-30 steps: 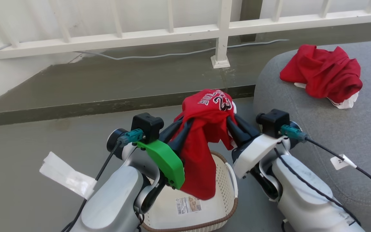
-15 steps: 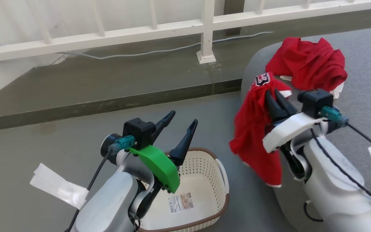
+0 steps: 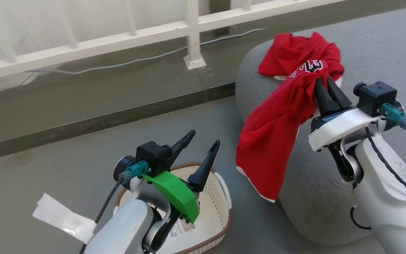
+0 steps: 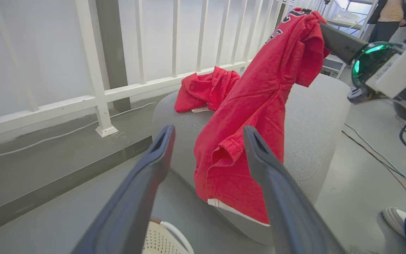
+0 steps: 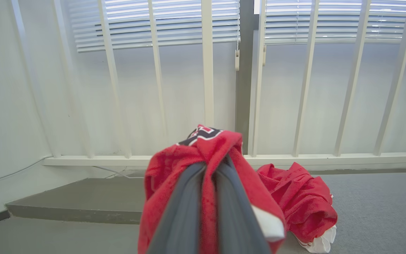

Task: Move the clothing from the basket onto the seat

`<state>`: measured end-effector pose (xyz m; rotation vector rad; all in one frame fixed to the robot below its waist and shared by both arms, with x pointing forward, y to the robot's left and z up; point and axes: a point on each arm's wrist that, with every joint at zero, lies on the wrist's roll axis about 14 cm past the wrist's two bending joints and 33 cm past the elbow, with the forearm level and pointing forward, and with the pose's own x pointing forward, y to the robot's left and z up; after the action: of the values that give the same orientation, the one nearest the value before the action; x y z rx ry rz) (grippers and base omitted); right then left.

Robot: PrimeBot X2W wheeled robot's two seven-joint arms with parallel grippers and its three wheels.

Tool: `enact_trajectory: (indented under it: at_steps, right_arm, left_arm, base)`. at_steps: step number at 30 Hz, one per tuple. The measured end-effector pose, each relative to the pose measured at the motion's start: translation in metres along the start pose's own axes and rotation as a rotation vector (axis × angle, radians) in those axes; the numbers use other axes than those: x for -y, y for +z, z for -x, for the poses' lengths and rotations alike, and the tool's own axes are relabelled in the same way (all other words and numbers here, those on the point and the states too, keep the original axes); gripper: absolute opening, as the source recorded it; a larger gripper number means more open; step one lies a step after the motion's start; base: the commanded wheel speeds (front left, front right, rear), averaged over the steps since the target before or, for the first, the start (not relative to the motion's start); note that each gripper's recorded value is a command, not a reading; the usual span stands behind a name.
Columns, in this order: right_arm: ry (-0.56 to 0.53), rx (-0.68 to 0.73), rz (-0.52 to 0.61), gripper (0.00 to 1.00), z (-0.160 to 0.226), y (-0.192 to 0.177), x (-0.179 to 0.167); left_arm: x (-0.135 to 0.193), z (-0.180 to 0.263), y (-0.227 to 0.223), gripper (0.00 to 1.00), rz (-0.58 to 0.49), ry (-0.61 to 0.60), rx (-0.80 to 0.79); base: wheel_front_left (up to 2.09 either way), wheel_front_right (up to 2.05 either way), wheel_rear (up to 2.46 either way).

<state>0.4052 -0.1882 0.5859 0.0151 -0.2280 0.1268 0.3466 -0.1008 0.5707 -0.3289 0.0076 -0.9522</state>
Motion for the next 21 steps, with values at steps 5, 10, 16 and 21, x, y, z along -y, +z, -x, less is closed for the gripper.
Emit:
enact_trajectory:
  at_steps: [5,10,16,21]
  right_arm:
    - [-0.045,0.028,0.024,0.00,0.011,0.012,0.018]
    - [-0.092,0.053,0.039,0.00,0.024,0.024,0.034]
    - [-0.167,0.065,0.067,0.00,0.045,0.033,0.060]
    - [-0.229,0.071,0.093,0.00,0.061,0.040,0.081]
  left_arm:
    - [0.021,-0.011,-0.003,1.00,0.012,-0.075,0.000]
    - [0.039,-0.019,-0.013,1.00,0.028,-0.141,-0.023]
    - [0.066,-0.030,-0.024,1.00,0.050,-0.240,-0.045]
    - [0.081,-0.035,-0.035,1.00,0.067,-0.300,-0.072]
  base:
    - [0.00,0.00,0.00]
    - [0.00,0.00,0.00]
    - [0.00,0.00,0.00]
    - [0.00,0.00,0.00]
